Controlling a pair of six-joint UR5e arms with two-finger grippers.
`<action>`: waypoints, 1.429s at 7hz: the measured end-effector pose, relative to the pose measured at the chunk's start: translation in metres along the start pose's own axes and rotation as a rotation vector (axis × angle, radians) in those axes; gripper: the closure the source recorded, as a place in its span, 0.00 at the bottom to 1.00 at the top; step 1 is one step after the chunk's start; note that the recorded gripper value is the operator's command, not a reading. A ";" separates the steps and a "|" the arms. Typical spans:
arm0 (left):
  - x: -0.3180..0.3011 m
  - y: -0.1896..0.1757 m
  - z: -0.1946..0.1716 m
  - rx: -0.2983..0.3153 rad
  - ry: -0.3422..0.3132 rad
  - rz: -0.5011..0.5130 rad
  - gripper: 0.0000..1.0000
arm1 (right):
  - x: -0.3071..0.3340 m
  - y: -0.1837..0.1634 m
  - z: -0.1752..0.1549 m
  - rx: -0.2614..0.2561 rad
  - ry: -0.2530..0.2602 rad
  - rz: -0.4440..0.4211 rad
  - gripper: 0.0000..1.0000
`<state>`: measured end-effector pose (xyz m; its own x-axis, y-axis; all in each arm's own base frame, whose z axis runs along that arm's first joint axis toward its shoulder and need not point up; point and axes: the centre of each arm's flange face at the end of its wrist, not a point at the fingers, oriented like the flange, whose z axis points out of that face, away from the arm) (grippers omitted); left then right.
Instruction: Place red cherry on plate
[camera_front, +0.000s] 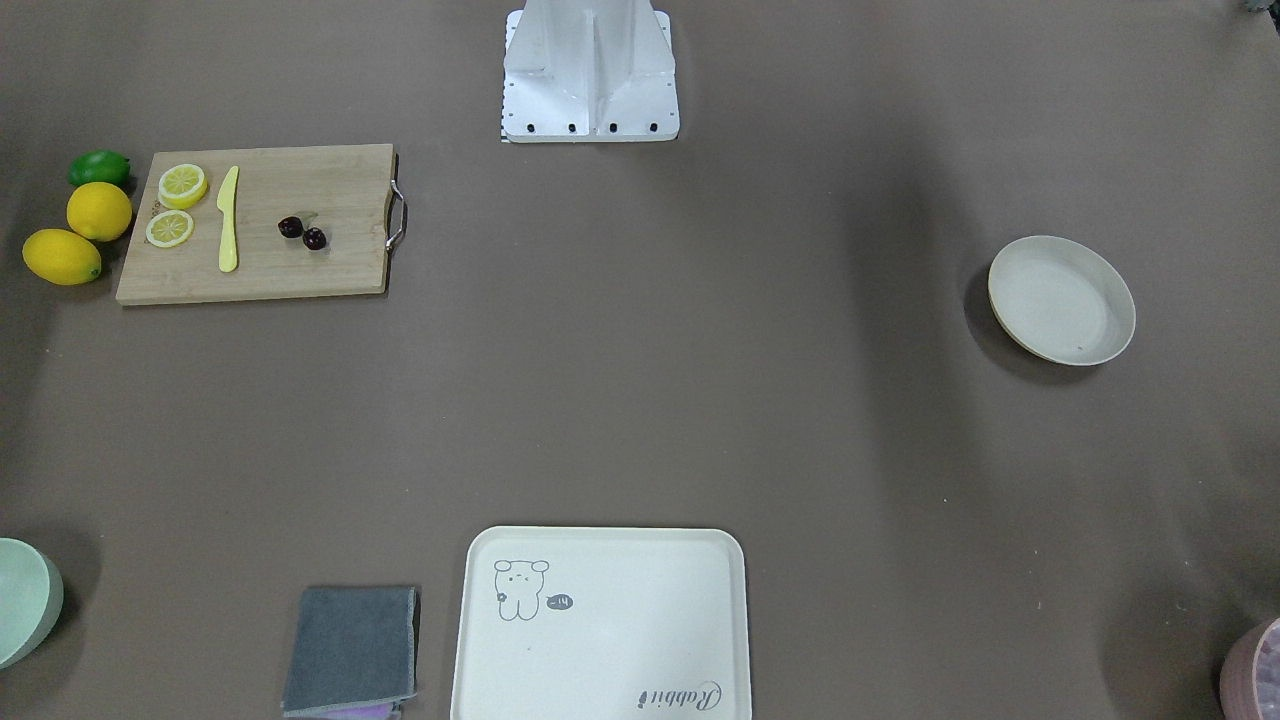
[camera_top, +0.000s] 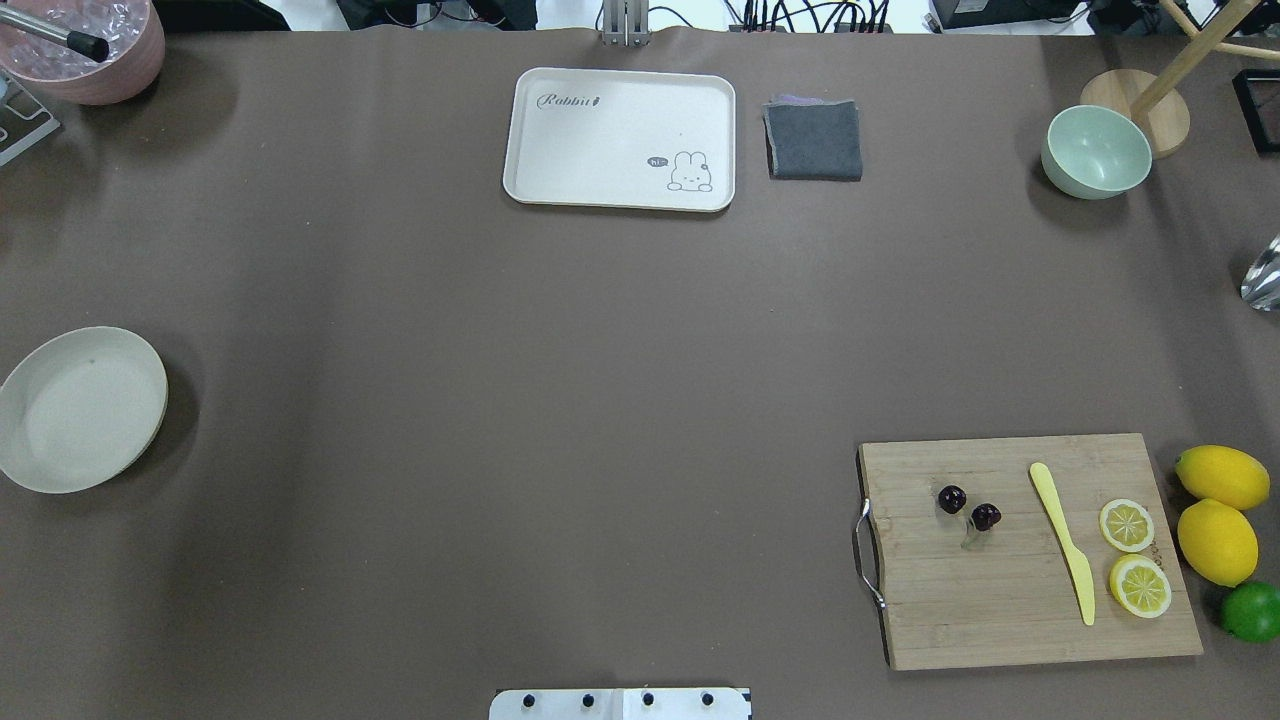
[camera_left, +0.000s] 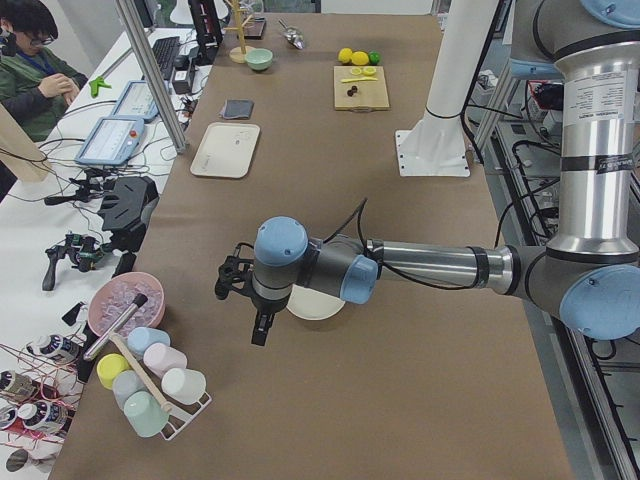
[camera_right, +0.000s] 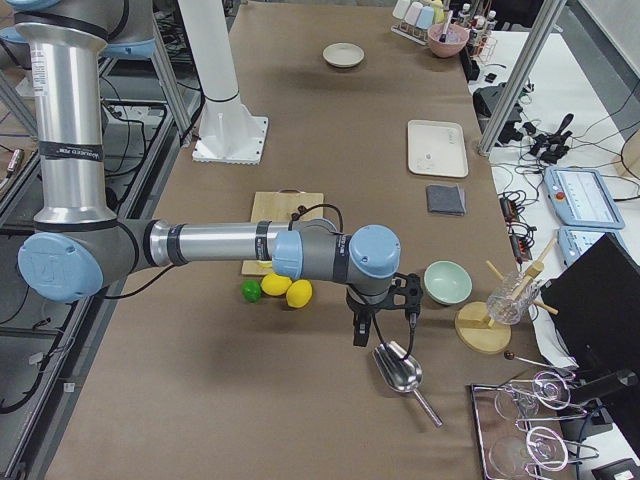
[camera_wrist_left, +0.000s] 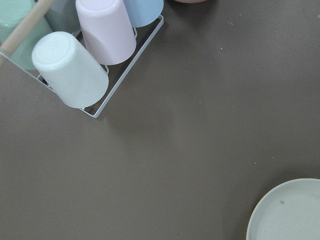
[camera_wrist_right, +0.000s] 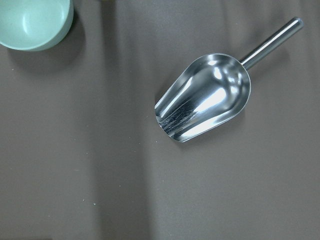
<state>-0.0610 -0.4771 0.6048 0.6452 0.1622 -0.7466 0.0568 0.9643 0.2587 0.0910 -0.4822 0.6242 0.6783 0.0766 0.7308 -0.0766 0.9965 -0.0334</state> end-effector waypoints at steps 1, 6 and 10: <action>0.007 0.002 0.006 -0.001 0.043 -0.023 0.02 | 0.000 0.000 0.000 0.001 0.000 0.000 0.00; 0.002 0.056 0.109 0.085 0.128 -0.079 0.02 | 0.000 0.001 -0.001 0.002 -0.001 -0.001 0.00; 0.041 0.086 0.170 0.027 0.128 0.001 0.03 | -0.002 0.001 -0.003 0.006 -0.002 -0.006 0.00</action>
<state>0.0997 -0.4235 0.7004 0.5428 0.1903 -0.8180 0.0777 0.9584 0.2746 0.0914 -0.4813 0.6205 0.6775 0.0707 0.7321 -0.0769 0.9967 -0.0251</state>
